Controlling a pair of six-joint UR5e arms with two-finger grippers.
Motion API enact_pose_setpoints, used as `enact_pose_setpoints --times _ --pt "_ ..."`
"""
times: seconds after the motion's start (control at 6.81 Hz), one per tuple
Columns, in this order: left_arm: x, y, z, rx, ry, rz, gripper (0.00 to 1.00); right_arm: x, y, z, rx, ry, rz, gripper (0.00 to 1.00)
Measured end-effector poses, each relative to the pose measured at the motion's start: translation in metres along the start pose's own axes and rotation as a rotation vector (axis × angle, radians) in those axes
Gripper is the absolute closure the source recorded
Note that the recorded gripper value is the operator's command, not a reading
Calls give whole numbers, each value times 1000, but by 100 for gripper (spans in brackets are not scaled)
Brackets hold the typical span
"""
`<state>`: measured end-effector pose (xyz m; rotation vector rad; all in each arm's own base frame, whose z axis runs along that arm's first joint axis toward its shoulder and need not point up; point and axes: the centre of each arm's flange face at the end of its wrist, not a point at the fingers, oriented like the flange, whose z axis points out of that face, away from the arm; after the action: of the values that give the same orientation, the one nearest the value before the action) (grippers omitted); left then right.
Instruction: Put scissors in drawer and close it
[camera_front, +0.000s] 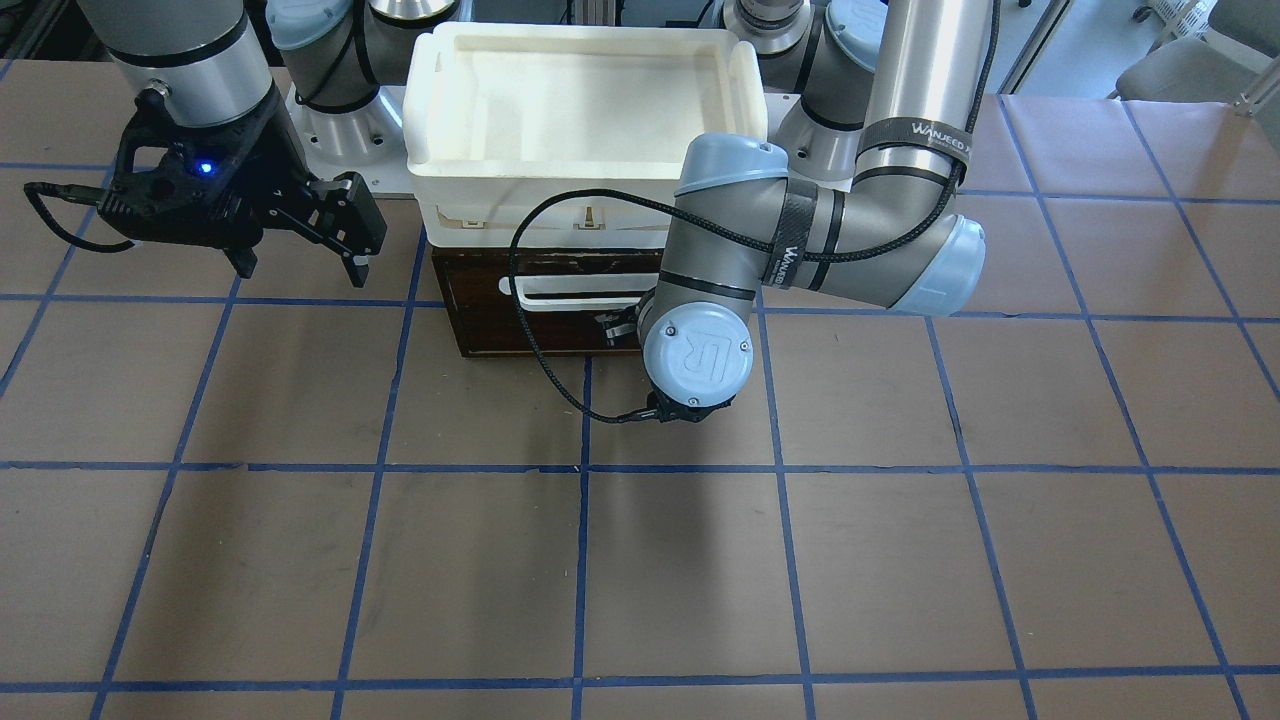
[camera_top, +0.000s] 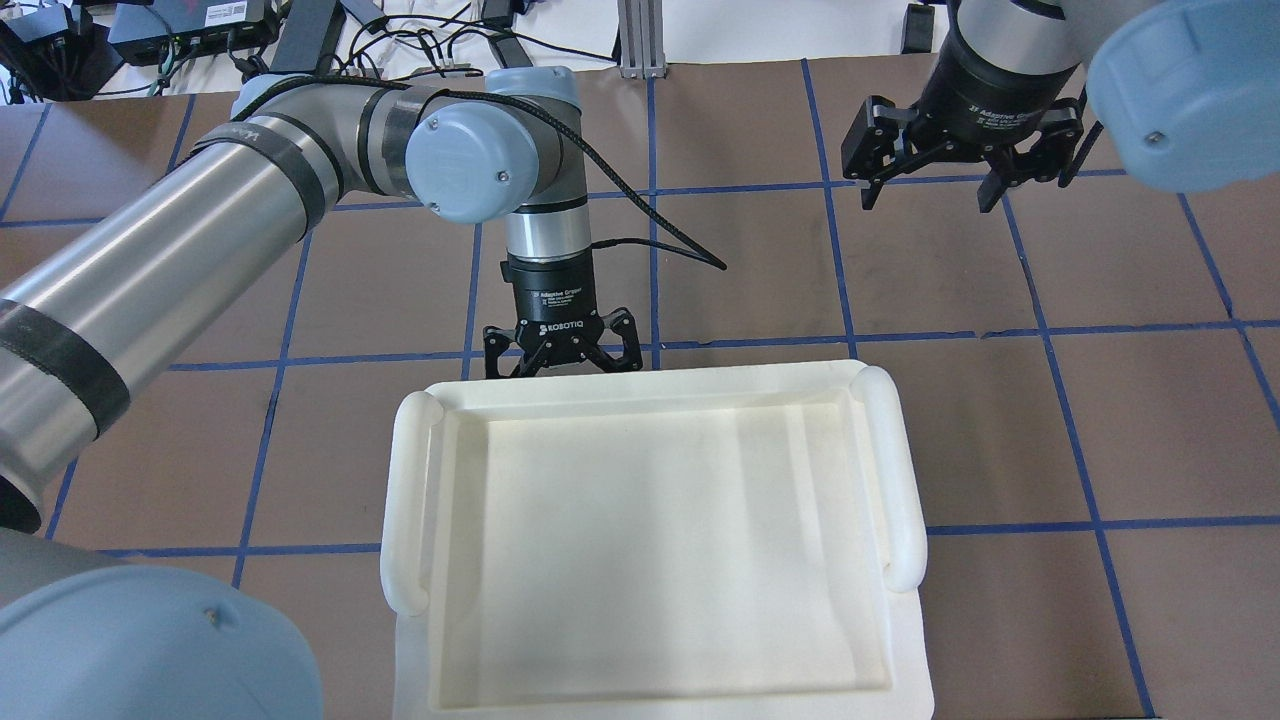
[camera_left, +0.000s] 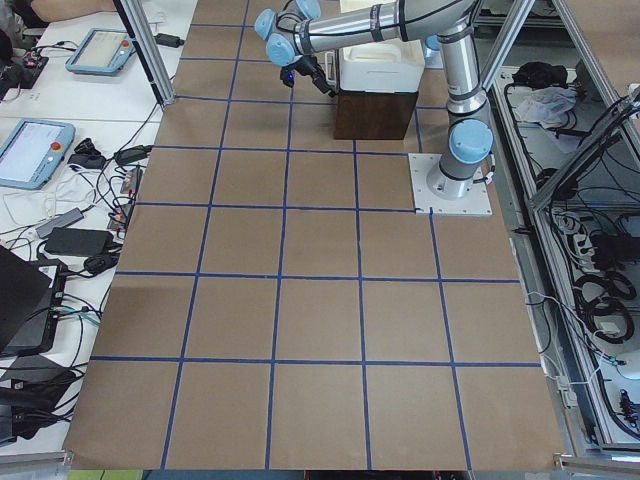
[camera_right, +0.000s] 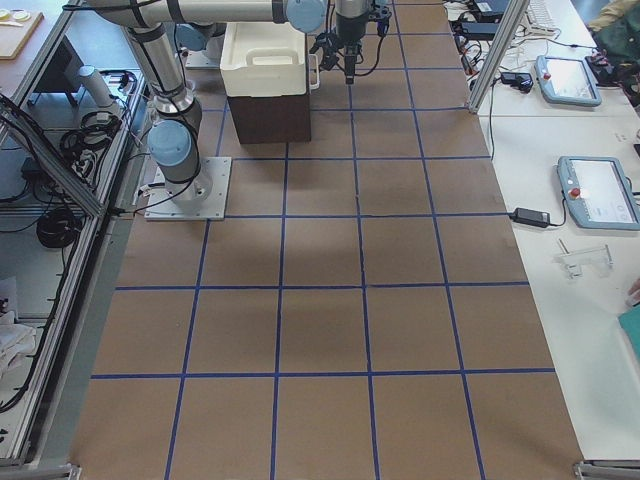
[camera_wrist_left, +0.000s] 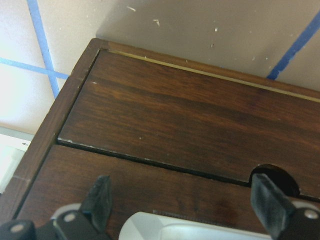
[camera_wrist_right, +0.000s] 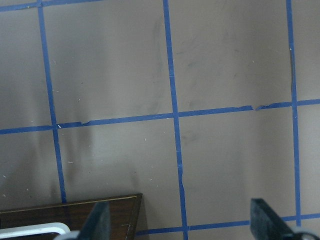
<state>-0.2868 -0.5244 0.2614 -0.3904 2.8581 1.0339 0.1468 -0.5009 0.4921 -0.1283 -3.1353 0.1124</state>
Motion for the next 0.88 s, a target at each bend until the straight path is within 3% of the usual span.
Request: enact_pose_setpoints --times 0.44,0.88 --pt "-4 -15 -40 174 72 15 0 0 0 0 0 0 0 0" --pt "-58 -4 -138 433 119 97 0 0 0 -1 2 -1 0 0"
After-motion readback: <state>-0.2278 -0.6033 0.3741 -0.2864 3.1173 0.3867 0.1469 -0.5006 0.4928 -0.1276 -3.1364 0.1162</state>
